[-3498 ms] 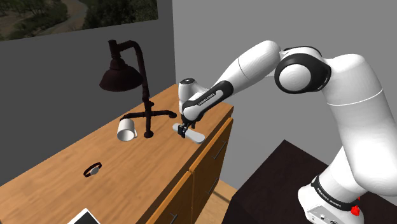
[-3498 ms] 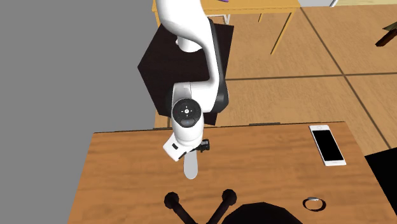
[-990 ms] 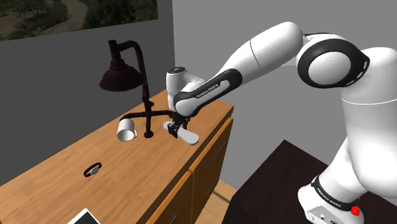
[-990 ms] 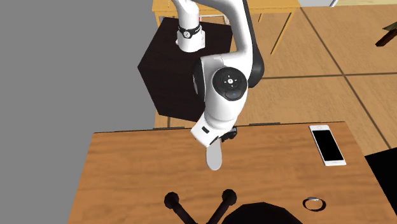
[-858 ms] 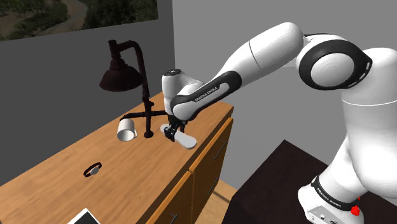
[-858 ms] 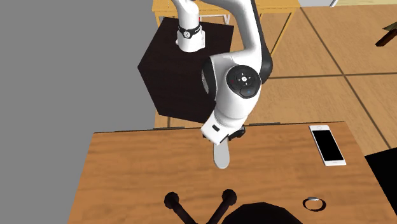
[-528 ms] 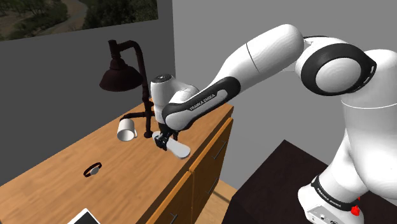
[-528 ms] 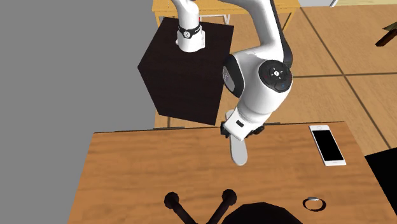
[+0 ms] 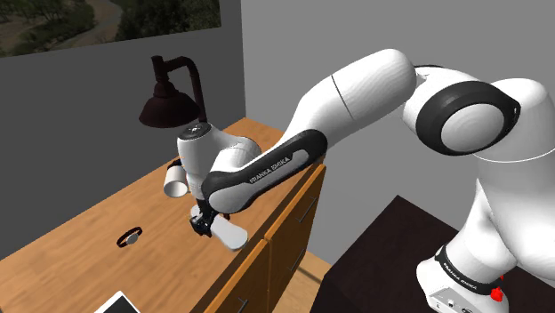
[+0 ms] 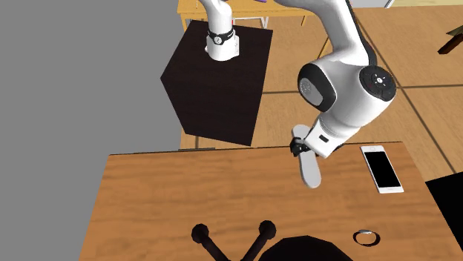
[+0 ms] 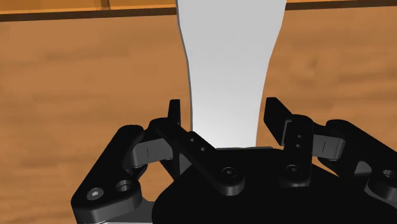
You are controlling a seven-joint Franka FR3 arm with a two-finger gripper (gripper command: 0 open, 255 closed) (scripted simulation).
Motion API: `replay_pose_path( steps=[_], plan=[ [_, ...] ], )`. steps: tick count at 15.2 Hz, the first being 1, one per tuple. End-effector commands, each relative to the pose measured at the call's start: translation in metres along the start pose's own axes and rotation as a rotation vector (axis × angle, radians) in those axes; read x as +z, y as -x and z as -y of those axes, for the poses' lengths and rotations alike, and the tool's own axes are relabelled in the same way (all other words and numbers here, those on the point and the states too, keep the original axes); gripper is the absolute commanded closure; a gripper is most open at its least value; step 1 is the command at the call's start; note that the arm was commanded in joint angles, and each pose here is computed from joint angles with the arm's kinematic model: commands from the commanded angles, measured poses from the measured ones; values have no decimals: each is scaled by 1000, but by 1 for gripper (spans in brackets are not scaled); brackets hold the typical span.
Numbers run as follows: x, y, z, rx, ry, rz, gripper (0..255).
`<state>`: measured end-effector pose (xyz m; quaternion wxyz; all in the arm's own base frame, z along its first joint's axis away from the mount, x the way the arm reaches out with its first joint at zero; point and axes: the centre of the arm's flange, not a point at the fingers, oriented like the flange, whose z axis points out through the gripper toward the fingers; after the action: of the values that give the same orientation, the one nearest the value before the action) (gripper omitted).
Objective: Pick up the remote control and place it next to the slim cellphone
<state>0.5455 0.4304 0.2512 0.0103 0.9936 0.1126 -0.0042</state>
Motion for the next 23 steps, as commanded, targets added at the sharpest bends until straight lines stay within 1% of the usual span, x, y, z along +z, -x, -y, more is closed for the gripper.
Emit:
replay_pose_path(
  steps=[1,7,21,23],
  plan=[
    [-2,8,27,1,0,0,255],
    [-4,21,101,1,0,0,255],
    [73,20,102,1,0,0,255],
    [73,20,102,1,0,0,255]
  ],
)
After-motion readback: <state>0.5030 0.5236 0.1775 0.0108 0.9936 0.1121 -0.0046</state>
